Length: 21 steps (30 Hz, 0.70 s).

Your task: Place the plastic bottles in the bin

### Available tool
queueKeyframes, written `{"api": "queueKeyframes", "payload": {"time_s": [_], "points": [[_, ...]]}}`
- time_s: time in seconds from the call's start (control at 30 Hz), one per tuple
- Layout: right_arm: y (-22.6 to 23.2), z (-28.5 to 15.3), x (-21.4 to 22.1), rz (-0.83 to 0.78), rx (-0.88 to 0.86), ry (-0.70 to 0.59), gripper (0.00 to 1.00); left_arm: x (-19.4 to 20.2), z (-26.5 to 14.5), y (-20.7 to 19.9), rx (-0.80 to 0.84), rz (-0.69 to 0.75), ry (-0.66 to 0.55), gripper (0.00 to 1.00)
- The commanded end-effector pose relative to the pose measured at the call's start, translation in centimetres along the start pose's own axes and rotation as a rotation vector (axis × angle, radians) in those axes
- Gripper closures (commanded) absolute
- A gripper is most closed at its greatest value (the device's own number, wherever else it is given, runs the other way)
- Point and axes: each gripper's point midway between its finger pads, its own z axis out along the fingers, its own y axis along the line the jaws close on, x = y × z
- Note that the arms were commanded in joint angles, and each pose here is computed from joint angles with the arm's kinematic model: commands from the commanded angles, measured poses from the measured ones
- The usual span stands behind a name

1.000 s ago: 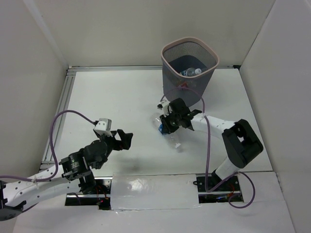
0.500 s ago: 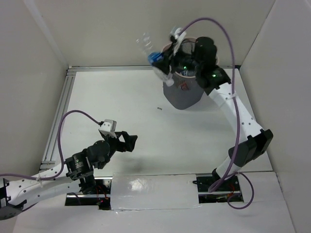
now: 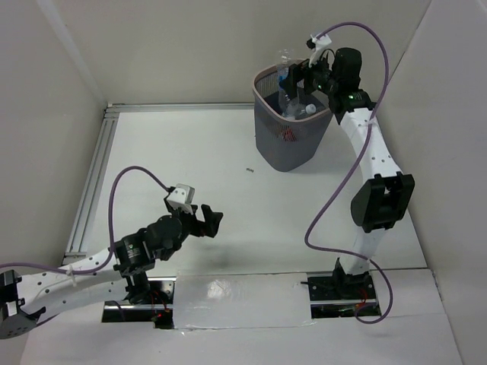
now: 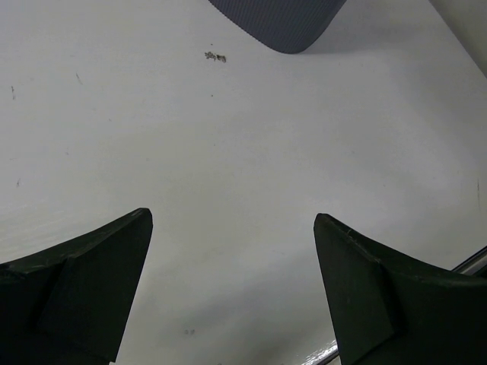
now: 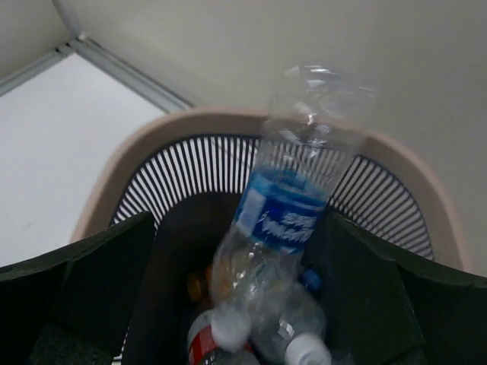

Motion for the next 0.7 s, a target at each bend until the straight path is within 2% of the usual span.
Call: {"api": "queueKeyframes", "payload": {"time_s": [0.0,0.17,0.2,0.23,0.27,0.3,0.47,0.57,0.67], "points": [[0.4,-2.5,-4.0,-0.01,0.0,-0.046,0.0,-2.8,-0.3,-1.4,0.027,-0.022,-0.045,0.0],[2.1,-7.2,-4.2,0.062,0.066,0.061,0.0,-3.7,-0.7,-1.5,0.029,-0.058,-0.066,0.0],[2.1,-8.1,-1.3,0.109,0.109,0.146,0.0,-4.0,-0.9,-1.5,0.034,-0.066,-0.076,0.0],[2.8,-8.9,-0.6,0.124,0.122,0.17,0.0,-3.8,-1.0,-1.4,0.034,-0.066,-0.076,0.0],[4.1,-11.2,-1.8,0.11,0.13,0.147,0.0,-3.8,-1.0,-1.4,0.034,-0.066,-0.076,0.0],[4.5,-12.1,1.5,0.135,0.15,0.214,0.0,-3.8,-1.0,-1.4,0.034,-0.066,-0.076,0.0],[8.1,-19.2,4.4,0.119,0.194,0.2,0.0,-4.5,-0.6,-2.5,0.063,-0.05,-0.073,0.0],[8.8,-21.6,6.3,0.119,0.22,0.226,0.0,-4.7,-0.2,-2.6,0.058,-0.043,-0.056,0.0],[9.4,-23.9,10.6,0.123,0.259,0.293,0.0,-4.8,-0.1,-3.2,0.093,-0.048,-0.039,0.0]]}}
